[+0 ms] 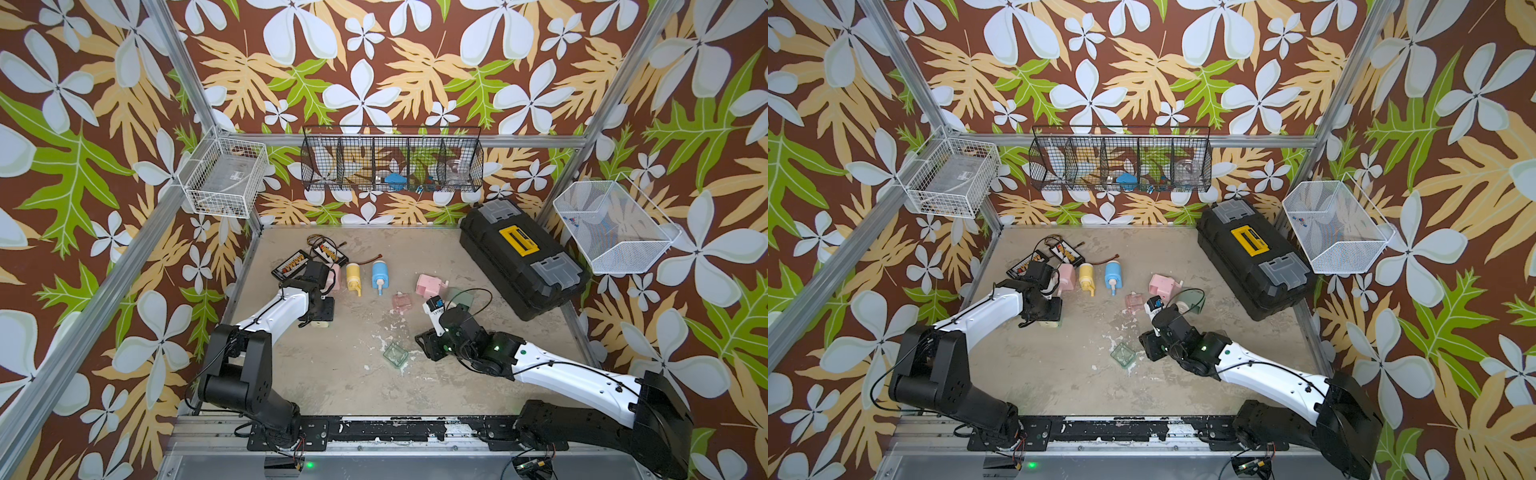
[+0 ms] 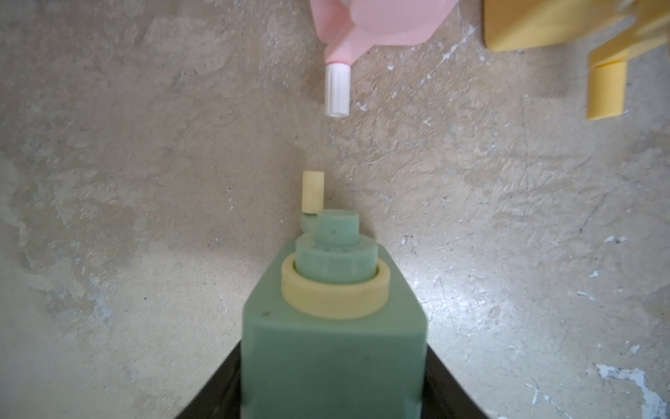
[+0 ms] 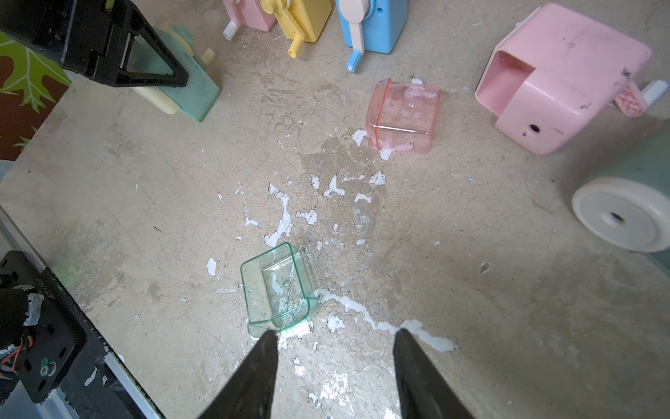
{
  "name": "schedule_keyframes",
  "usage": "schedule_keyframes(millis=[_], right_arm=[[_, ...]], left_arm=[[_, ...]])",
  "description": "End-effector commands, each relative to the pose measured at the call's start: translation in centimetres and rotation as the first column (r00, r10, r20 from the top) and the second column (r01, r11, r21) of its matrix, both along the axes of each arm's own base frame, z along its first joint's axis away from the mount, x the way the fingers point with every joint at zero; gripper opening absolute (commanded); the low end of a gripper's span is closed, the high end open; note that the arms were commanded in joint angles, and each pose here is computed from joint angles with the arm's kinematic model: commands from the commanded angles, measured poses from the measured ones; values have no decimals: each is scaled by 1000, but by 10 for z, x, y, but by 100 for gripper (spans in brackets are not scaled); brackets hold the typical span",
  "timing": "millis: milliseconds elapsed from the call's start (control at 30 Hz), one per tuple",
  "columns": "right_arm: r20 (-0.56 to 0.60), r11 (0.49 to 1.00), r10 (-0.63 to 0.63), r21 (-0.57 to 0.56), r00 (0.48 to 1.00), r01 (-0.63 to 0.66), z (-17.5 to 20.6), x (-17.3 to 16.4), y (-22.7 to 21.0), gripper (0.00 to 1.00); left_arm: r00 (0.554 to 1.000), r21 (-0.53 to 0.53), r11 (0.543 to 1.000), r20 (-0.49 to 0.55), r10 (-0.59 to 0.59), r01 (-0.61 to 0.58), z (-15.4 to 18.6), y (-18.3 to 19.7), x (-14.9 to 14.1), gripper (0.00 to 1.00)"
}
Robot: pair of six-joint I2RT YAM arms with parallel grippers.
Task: Put the tray back into the pencil sharpener
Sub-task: Pick up the pencil sharpener from the center of the board.
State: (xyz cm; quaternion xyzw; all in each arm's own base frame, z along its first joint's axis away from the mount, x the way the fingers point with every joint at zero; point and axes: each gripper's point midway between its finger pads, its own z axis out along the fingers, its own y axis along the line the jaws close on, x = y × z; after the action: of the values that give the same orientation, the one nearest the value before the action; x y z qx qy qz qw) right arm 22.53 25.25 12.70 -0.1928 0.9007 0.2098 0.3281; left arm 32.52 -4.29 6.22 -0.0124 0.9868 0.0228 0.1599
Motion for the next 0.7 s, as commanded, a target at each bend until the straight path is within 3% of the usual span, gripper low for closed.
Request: schedule_keyframes(millis=[0, 133, 200, 300, 433, 500, 667], right_arm=[[17, 1000, -19, 13, 1000, 18, 5, 3, -2, 53], [28, 999, -27, 20, 999, 27, 8, 4, -4, 52], [31, 999, -32, 23, 999, 31, 9, 4, -4, 52], [34, 999, -37, 30, 999, 36, 9, 5, -5, 52], [31, 998, -43, 38, 999, 41, 9, 6, -4, 51], [31, 998, -41, 39, 999, 40, 9, 6, -3, 51], [29, 999, -42, 35, 999, 41, 9, 7, -2, 50]], left_arm=[[1000, 17, 1000, 10, 19, -19, 1, 4, 3, 52], [989, -57, 992, 86, 117, -112, 22, 1, 5, 36], [974, -145, 974, 121, 192, -174, 35, -5, 2, 36], [934, -289, 919, 154, 322, -269, 54, -17, -9, 35], [864, -399, 826, 139, 484, -398, 64, -28, -29, 35], [835, -420, 788, 114, 538, -450, 65, -32, -40, 24], [728, -406, 678, 46, 684, -612, 60, -32, -72, 23]])
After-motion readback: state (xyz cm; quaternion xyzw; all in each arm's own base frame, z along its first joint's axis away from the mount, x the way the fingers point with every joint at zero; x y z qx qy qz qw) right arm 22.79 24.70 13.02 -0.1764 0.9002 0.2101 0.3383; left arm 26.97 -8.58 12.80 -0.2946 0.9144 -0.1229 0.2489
